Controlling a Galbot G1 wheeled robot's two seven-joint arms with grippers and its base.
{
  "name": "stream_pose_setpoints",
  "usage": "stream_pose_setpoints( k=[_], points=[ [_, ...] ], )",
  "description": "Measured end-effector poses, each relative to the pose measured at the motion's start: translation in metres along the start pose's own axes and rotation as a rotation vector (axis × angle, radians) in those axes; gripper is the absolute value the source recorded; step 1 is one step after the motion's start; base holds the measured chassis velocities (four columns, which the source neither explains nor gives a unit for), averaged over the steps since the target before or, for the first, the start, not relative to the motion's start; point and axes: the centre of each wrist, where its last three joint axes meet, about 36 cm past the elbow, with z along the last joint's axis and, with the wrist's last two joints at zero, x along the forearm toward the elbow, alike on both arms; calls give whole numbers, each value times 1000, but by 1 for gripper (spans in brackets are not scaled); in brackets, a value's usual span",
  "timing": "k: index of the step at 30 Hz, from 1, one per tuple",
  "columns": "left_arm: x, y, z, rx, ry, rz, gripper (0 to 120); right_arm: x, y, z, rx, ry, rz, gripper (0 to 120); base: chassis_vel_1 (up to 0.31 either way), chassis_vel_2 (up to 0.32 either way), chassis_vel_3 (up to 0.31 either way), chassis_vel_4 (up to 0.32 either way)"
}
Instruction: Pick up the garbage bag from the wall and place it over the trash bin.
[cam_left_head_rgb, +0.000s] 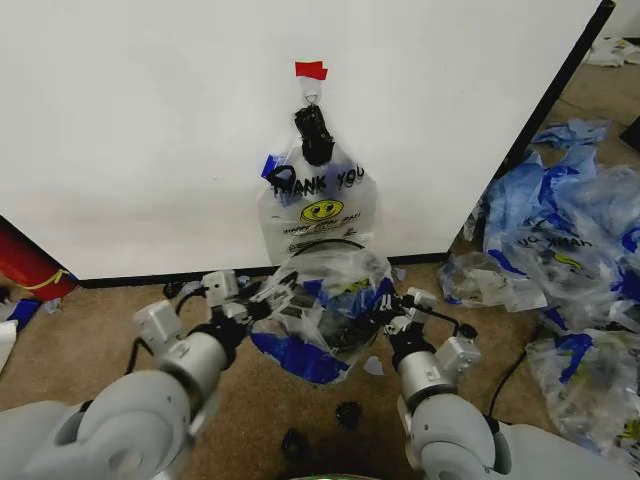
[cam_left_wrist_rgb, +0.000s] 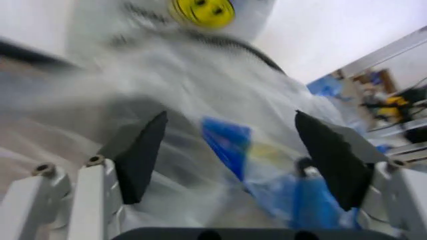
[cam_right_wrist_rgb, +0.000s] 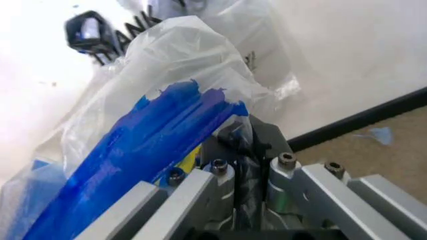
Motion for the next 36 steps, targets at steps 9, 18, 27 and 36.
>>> stream_pose_setpoints(
  k=[9,18,27,36],
  points=[
    [-6,-11,10,126,78,21,70,-4,0,-1,5,-18,-12,1,0,0,0,0],
    [-7,-14,15,134,87,40,69,-11,0,2,14,-20,-6,1,0,0,0,0],
    [-9,-19,20,150,99,63,69,-14,1,6,17,-16,-3,1,0,0,0,0],
    [-10,-23,28,163,118,84,68,-12,4,5,13,-15,-5,1,0,0,0,0]
  ],
)
